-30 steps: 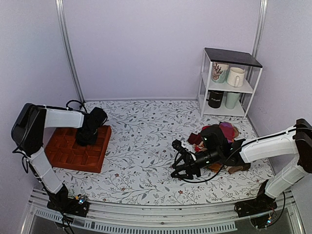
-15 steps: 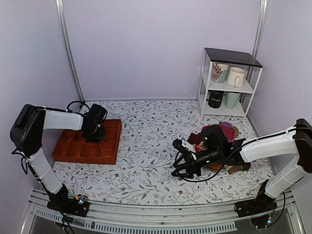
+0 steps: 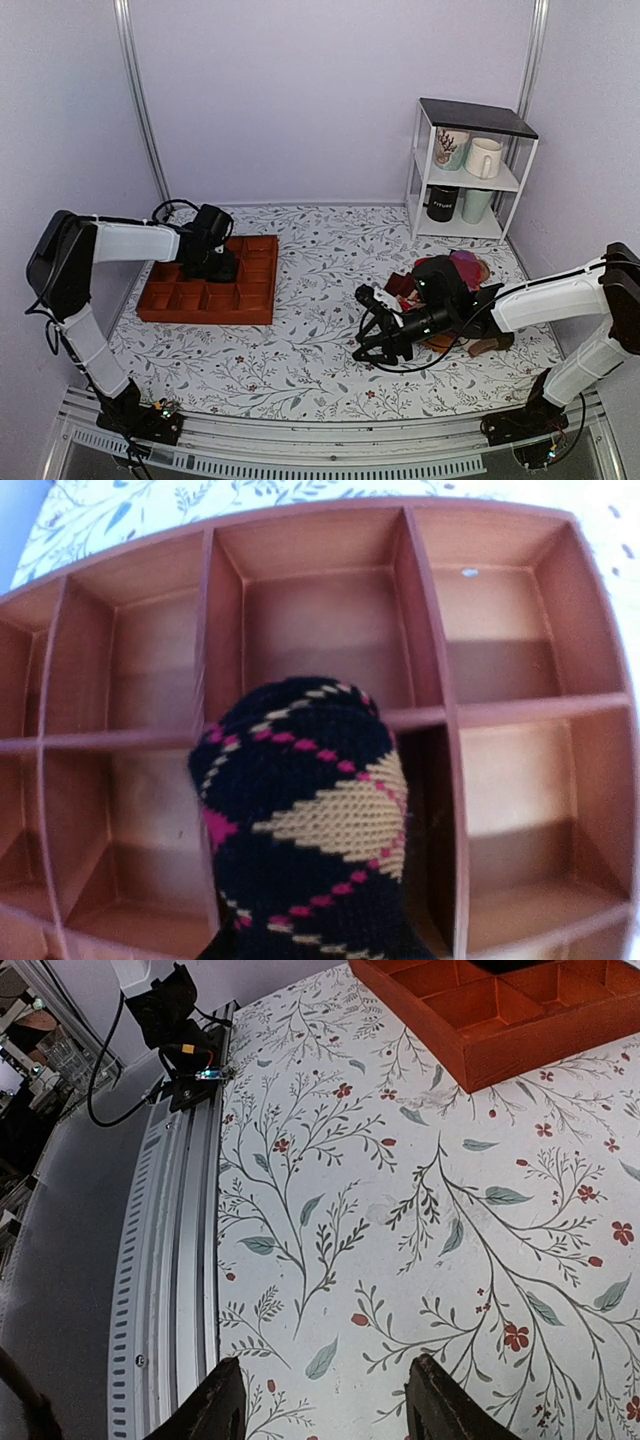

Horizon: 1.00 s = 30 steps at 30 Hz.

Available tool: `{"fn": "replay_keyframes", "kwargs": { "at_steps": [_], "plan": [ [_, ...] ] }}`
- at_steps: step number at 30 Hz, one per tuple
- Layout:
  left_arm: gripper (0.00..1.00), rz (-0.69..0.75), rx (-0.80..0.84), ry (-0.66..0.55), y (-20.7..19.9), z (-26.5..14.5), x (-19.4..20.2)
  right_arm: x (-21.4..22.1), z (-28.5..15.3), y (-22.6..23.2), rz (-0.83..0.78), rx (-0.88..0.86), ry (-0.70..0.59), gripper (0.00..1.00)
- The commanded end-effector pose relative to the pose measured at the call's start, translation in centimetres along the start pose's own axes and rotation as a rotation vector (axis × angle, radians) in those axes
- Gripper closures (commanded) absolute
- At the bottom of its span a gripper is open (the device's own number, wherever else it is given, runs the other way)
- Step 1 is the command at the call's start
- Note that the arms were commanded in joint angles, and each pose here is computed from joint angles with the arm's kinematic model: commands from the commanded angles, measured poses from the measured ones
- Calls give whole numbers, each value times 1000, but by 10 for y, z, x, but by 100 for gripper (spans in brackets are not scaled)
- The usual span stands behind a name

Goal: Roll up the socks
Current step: Place the sock in the storage box, then move the storage box to the center of the board.

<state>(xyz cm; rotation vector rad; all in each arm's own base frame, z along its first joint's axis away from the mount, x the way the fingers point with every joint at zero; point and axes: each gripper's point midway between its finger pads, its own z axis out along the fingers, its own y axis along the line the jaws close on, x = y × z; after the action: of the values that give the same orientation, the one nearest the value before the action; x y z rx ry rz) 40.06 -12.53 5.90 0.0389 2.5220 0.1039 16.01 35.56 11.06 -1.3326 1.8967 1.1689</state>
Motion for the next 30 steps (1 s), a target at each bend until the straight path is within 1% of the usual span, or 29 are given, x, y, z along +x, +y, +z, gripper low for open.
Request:
{"fn": "replay_keyframes", "kwargs": {
  "at_steps": [1,4,8,11,15,19,23,27,30],
  "plan": [
    [100,82,-4,56,9,-37,14,8,5,-6,14,0,32,44],
    [100,92,-15,5,16,-58,-1,6,4,-5,9,-2,28,44],
    [100,102,-96,-11,35,-73,-4,5,3,-5,8,0,26,44],
    [100,102,-184,-24,52,-81,-4,4,2,-4,4,0,23,44],
    [100,98,-375,-75,82,-95,-7,4,0,-3,0,2,20,44],
    [100,106,-488,-109,96,-95,-10,3,-1,-2,-1,2,19,44],
    [100,104,-506,-169,91,-87,-17,4,-1,-2,1,2,22,44],
    [100,111,-503,-168,84,-74,-18,4,-1,-2,2,3,23,44],
    [100,140,-491,-182,68,-65,-20,5,-1,-2,1,3,26,44]
  ]
}}
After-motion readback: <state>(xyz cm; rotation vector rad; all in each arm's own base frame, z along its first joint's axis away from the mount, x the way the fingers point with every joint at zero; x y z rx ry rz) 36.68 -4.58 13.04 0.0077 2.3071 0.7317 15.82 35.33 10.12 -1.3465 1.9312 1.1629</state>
